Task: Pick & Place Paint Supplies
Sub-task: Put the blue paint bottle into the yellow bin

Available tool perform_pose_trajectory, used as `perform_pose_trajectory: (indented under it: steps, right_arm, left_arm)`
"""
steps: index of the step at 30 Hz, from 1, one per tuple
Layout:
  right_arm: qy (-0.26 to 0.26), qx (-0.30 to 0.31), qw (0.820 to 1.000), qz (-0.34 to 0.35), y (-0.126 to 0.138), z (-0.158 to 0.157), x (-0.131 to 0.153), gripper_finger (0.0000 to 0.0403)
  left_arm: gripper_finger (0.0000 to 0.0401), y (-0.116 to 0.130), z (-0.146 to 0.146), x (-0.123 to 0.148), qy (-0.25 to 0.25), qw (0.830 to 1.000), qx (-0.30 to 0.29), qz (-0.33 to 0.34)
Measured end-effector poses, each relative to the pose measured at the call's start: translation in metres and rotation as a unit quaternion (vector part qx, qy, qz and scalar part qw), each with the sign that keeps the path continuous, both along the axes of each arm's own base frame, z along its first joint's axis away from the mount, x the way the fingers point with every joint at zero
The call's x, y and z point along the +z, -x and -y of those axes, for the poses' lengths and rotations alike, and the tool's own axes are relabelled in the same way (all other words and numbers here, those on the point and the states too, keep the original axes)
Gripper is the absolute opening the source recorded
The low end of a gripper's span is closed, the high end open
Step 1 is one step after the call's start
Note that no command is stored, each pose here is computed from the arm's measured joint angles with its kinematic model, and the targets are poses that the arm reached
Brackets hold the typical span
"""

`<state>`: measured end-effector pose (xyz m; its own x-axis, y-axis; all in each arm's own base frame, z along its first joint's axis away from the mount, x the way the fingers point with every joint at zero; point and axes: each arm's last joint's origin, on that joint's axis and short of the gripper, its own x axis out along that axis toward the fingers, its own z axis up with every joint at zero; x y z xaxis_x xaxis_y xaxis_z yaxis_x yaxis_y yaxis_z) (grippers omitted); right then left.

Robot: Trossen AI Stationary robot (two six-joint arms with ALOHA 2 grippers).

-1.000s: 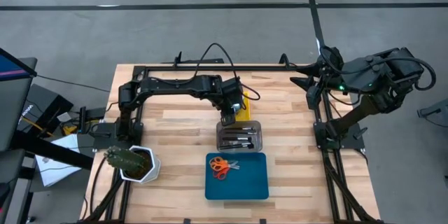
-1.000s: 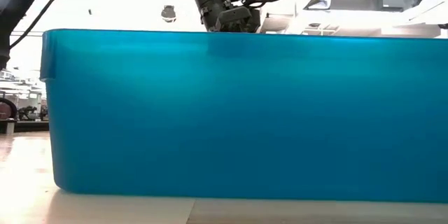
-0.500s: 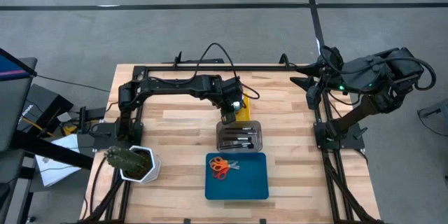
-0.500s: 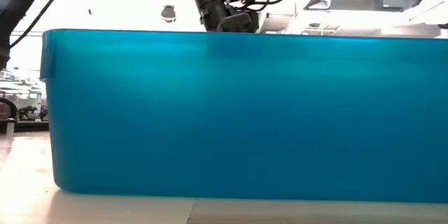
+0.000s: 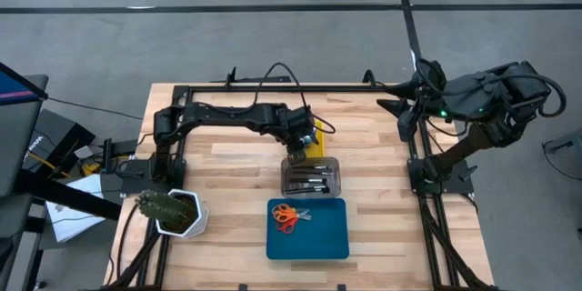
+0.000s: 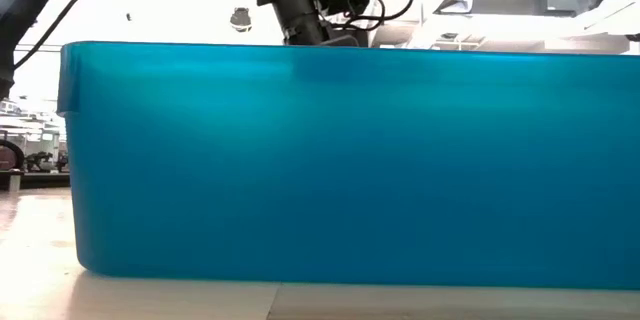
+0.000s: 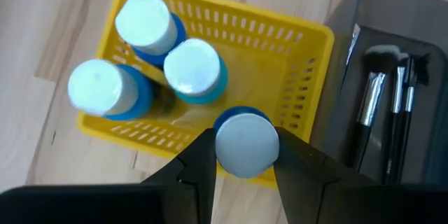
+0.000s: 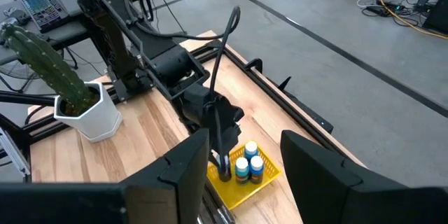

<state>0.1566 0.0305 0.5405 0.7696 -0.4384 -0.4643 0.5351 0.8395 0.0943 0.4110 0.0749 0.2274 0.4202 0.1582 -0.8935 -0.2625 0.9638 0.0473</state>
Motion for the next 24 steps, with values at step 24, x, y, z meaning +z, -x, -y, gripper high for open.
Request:
perform_pose_trajectory:
  steps: [24]
  right_arm:
    - [0.006, -0.014, 1.000, -0.005, -0.001, 0.006, 0.000, 0.0175]
  left_arm:
    - [0.0107, -0.002, 0.012, -0.001, 0.015, 1.000, -0.022, 0.004]
